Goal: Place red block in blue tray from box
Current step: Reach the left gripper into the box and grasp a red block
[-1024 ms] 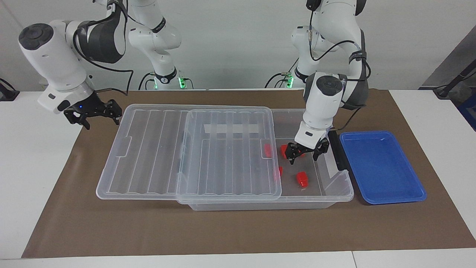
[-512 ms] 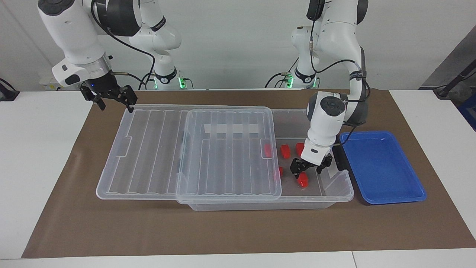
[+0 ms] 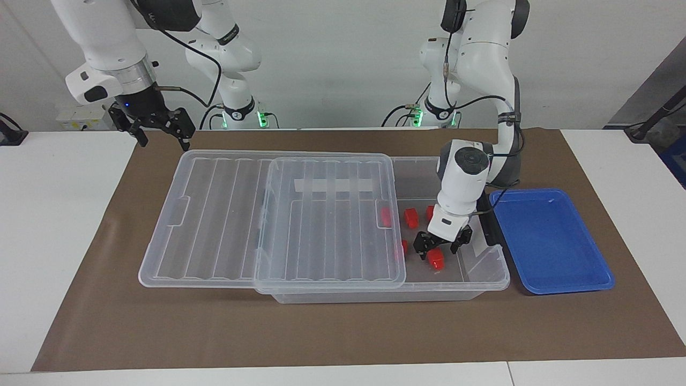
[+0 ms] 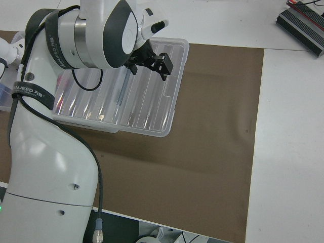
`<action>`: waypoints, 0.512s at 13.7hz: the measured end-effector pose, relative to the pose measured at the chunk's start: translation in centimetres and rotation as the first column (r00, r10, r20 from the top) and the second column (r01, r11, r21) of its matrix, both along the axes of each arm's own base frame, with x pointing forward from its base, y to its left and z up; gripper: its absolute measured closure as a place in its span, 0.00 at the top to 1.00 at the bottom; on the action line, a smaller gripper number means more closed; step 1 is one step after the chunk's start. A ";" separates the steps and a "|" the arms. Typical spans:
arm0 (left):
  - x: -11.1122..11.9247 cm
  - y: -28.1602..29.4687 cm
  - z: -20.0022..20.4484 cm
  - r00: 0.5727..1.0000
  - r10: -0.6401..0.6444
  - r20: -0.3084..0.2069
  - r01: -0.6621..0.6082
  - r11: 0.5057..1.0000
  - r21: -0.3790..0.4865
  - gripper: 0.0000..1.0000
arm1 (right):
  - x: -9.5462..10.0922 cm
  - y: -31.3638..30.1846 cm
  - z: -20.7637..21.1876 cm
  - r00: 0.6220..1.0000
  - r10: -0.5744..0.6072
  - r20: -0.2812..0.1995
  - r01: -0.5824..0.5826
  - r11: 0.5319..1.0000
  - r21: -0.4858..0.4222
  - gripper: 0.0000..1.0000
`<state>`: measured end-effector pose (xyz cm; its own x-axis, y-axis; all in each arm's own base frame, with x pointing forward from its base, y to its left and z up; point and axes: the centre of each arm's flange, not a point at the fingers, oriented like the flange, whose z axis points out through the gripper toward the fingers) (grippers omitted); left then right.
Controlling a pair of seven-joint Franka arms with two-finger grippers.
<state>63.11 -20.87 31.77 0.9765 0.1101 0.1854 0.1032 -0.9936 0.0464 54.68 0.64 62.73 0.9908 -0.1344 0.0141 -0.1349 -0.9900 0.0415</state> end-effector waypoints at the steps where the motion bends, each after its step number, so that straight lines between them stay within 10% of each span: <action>1: -0.1 -0.1 -0.2 1.000 -0.001 -0.001 0.001 1.000 0.000 1.00 | 0.0 0.0 -0.2 1.000 0.000 -0.004 0.000 1.000 0.000 1.00; 7: -0.3 -0.1 -1.2 1.000 -0.004 0.002 0.004 1.000 -0.002 0.95 | 0.1 0.2 -0.7 1.000 0.001 -0.016 -0.001 1.000 0.017 1.00</action>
